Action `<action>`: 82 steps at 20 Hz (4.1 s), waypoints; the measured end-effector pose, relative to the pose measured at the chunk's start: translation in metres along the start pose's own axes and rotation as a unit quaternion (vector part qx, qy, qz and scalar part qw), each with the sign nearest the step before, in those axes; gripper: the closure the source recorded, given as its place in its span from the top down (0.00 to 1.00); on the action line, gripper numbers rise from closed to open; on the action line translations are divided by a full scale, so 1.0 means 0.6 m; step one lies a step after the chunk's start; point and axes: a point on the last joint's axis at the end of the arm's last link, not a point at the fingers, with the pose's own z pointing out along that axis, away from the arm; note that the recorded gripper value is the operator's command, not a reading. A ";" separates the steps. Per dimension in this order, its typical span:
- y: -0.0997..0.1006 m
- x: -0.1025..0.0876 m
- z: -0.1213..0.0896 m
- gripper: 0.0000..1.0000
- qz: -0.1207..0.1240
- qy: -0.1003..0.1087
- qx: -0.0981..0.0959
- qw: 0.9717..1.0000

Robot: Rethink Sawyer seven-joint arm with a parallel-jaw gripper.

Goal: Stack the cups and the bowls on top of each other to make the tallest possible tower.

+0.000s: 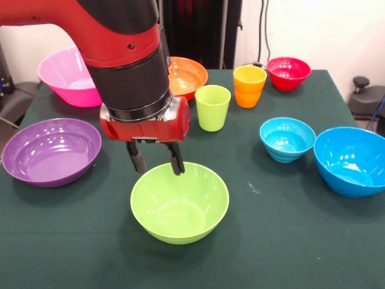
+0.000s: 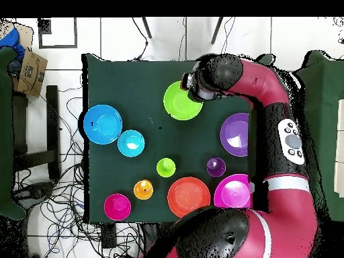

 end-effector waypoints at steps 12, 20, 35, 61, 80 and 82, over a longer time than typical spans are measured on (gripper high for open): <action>0.008 0.002 0.011 1.00 -0.019 0.012 0.025 0.999; -0.013 -0.011 0.018 1.00 -0.019 0.007 0.040 0.999; -0.089 -0.048 0.002 1.00 0.011 -0.011 0.043 0.999; -0.108 -0.046 0.074 1.00 0.018 0.004 0.041 0.999; -0.061 -0.040 0.083 1.00 0.001 0.008 0.041 0.999; -0.048 -0.039 0.085 1.00 -0.004 0.009 0.042 0.999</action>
